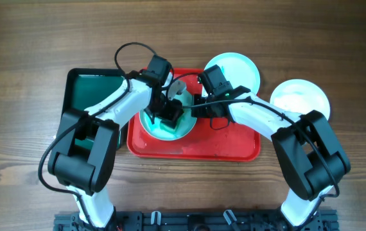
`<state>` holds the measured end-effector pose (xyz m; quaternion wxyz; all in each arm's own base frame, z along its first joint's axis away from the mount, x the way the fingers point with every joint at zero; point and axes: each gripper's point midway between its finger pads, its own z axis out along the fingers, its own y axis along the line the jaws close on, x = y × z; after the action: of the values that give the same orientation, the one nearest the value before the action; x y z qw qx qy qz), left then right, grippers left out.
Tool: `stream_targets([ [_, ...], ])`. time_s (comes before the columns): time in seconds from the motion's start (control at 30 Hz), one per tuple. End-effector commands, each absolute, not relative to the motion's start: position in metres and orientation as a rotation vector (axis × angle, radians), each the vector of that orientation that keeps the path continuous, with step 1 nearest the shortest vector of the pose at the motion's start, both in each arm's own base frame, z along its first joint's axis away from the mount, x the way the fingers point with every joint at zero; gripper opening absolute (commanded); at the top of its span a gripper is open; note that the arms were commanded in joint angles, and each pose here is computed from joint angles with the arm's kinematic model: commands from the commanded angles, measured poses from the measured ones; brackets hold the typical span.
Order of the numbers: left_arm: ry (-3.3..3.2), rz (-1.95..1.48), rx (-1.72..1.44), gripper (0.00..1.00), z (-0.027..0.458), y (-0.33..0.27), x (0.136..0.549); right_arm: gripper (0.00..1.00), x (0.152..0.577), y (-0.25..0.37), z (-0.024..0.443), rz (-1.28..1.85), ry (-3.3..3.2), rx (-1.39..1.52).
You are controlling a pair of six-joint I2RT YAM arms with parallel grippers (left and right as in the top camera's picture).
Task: Clean dirty plates on tray and stack at the side
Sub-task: 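Scrub the dragged plate with the sponge in the left gripper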
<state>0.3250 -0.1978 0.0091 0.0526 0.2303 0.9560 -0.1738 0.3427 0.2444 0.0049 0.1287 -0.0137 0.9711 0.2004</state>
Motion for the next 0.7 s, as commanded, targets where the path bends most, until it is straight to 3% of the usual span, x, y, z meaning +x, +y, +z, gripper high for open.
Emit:
stream_targets([
  [0.0, 2.843, -0.382, 0.592, 0.04, -0.005, -0.195, 0.355, 0.04, 0.345, 0.248, 0.003, 0.588, 2.824, -0.045],
  [0.23, 2.728, -0.038, 0.188, 0.04, 0.003, -0.155, 0.405, 0.04, 0.345, 0.248, 0.003, 0.587, 2.825, -0.047],
  [0.4, 2.797, 0.277, -0.146, 0.04, -0.003, -0.096, 0.384, 0.04, 0.344, 0.248, 0.003, 0.586, 2.828, -0.048],
  [0.53, 2.994, 0.224, -0.058, 0.04, -0.013, -0.101, 0.344, 0.04, 0.344, 0.248, 0.003, 0.585, 2.829, -0.055],
  [0.67, 3.192, -0.224, 0.394, 0.04, -0.014, -0.146, 0.296, 0.04, 0.344, 0.248, 0.003, 0.591, 2.826, -0.054],
])
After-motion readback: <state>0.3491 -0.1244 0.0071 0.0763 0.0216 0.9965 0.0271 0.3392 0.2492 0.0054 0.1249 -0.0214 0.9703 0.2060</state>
